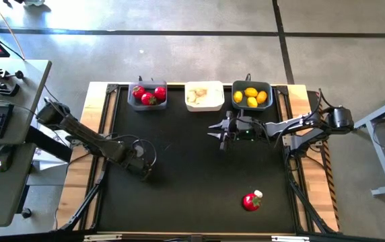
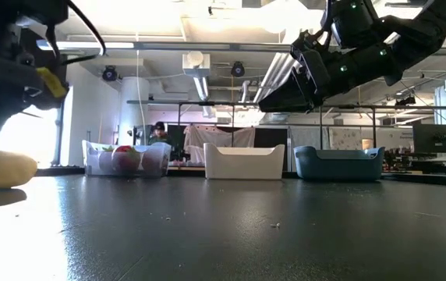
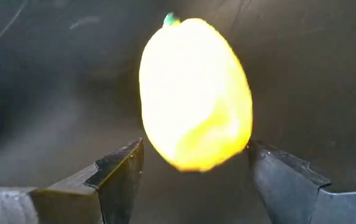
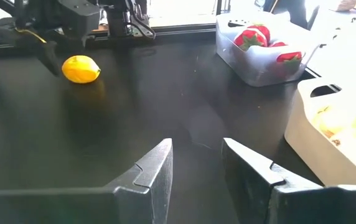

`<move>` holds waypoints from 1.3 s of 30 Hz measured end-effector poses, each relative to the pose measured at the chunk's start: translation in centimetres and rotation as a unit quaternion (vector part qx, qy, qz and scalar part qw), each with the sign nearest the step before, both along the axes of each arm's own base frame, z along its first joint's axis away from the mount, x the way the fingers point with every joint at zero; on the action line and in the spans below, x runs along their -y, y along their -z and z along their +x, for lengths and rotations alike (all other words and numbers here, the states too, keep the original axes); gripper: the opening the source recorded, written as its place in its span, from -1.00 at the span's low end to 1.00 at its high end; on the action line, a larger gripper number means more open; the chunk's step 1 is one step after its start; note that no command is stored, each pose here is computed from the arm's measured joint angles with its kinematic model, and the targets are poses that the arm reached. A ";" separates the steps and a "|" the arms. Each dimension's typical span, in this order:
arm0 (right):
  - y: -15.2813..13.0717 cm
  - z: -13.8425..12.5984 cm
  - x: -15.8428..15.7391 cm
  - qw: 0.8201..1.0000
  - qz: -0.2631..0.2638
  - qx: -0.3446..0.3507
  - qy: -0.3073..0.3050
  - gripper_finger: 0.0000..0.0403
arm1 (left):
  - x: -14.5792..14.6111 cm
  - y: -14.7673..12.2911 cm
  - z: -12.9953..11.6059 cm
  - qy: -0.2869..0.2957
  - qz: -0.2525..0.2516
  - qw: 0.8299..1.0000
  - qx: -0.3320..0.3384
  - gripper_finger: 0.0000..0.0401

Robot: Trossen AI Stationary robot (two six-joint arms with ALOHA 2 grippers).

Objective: Sort produce into baskets
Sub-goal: Put the lemon into the blue bin

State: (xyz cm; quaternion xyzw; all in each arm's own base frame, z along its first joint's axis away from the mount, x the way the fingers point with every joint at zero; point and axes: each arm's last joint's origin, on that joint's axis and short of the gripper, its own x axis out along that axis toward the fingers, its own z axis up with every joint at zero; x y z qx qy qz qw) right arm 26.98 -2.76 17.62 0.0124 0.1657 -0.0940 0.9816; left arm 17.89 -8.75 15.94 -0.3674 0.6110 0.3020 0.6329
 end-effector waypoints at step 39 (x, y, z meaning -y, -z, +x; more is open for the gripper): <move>-2.0 0.5 0.0 0.989 0.078 0.122 0.022 -0.15 | -13.9 -4.5 9.0 0.304 0.334 0.769 0.453 -0.36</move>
